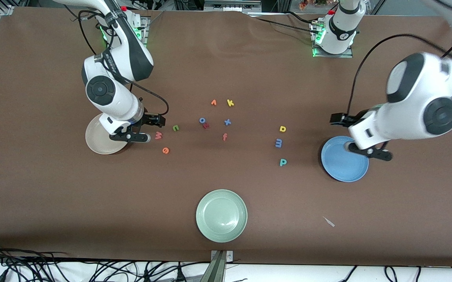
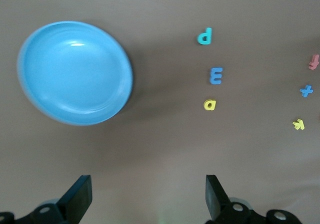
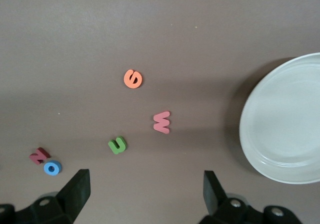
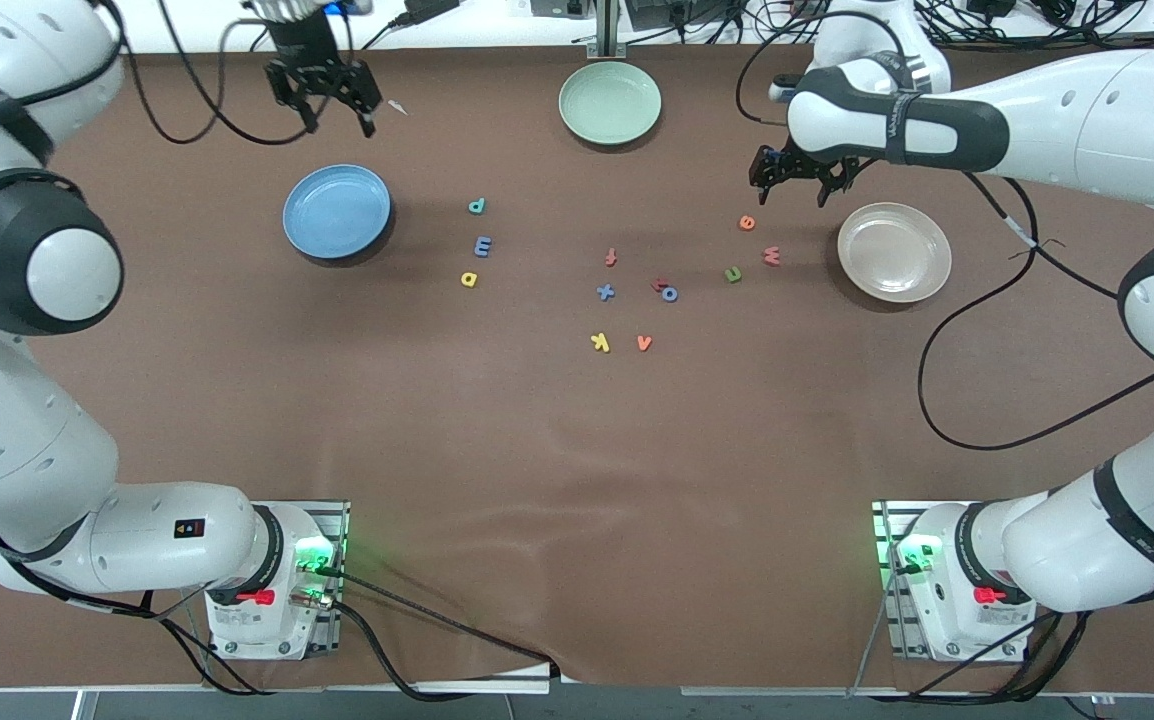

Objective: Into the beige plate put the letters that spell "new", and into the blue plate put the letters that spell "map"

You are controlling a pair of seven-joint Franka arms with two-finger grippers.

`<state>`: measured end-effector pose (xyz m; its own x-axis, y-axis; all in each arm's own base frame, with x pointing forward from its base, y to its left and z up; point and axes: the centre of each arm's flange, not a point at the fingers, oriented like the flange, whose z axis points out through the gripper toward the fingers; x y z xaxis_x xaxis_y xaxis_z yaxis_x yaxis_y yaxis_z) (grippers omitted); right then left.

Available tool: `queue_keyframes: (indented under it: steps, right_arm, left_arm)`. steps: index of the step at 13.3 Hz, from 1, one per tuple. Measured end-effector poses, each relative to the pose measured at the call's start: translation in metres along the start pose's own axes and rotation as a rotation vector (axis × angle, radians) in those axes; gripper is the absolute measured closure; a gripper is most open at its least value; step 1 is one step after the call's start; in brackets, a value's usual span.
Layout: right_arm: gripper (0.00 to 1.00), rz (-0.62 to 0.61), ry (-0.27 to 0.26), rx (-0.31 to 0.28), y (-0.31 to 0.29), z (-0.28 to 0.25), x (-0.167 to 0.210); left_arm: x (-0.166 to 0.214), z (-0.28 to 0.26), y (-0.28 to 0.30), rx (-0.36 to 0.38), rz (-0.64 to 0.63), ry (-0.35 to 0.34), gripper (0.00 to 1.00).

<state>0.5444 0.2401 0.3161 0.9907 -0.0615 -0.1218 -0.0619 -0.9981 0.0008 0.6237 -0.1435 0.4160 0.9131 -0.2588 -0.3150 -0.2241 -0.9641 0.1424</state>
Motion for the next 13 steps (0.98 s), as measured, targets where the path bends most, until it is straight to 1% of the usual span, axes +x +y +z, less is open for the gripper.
queue_keyframes:
  steps: [3,5,6,8,10,11,13]
  right_arm:
    - [0.00,0.013,0.000,0.000,-0.004,0.017,-0.001]
    - [0.00,0.019,-0.004,-0.001,-0.004,0.032,0.002]
    - [0.00,0.023,-0.005,0.000,-0.004,0.040,0.004]
    - [0.00,0.035,0.006,0.006,-0.004,0.055,0.006]
    - [0.00,0.040,0.032,0.019,-0.002,0.069,0.006]
    - [0.00,0.042,0.043,0.025,0.000,0.076,0.005]
    - [0.00,0.045,0.057,0.032,0.002,0.093,0.003]
  left_arm:
    - [0.037,0.051,0.049,-0.001,0.064,0.022,0.00]
    - [0.056,0.083,0.064,-0.007,0.066,0.032,0.00]
    - [0.063,0.098,0.070,0.004,0.064,0.034,0.00]
    - [0.074,0.131,0.091,0.068,0.048,0.043,0.00]
    - [0.076,0.166,0.120,0.137,0.010,0.051,0.00]
    - [0.076,0.186,0.132,0.156,0.001,0.064,0.00]
    - [0.074,0.221,0.142,0.142,0.004,0.107,0.00]
